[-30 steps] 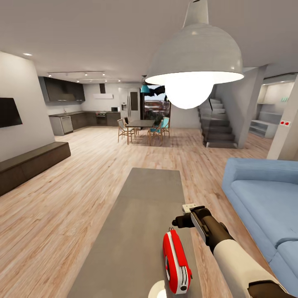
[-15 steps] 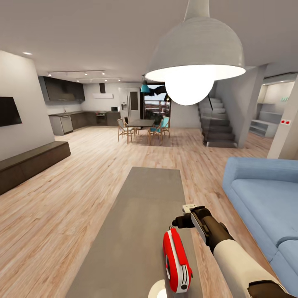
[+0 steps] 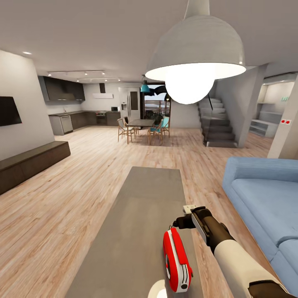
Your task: Turn on the radio receiver that's on the table in the living room.
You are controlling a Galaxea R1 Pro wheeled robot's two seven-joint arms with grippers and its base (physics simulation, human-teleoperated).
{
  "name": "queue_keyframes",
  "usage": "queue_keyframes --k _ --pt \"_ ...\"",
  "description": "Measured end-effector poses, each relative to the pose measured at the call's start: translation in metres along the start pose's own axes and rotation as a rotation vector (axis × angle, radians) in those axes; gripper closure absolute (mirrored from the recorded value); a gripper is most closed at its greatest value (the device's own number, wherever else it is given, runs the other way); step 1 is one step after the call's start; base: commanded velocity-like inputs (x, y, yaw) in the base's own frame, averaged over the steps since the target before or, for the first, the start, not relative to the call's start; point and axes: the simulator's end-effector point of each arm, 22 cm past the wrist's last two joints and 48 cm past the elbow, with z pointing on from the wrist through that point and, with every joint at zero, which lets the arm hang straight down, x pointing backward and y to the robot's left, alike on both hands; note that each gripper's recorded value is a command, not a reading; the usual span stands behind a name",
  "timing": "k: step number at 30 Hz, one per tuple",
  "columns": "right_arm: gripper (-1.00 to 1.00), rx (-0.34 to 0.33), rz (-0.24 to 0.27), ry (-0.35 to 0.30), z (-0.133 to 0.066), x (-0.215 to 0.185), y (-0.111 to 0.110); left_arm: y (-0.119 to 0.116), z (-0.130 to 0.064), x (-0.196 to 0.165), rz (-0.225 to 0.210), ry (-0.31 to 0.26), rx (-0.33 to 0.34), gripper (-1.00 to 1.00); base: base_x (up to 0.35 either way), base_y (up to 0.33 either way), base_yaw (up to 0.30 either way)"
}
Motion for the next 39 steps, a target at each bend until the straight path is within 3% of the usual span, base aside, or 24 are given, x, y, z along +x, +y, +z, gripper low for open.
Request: queue_keyframes --k 14,39 --pt "-1.0 0.012 0.0 0.005 0.0 0.002 -0.002 0.0 0.0 0.0 0.001 -0.001 0.0 -1.0 0.0 0.0 0.0" --pt "-1.0 0.011 0.002 0.019 0.034 0.026 -0.004 -0.003 0.025 0.025 0.001 -0.002 -0.001 -1.0 0.0 0.0 0.0"
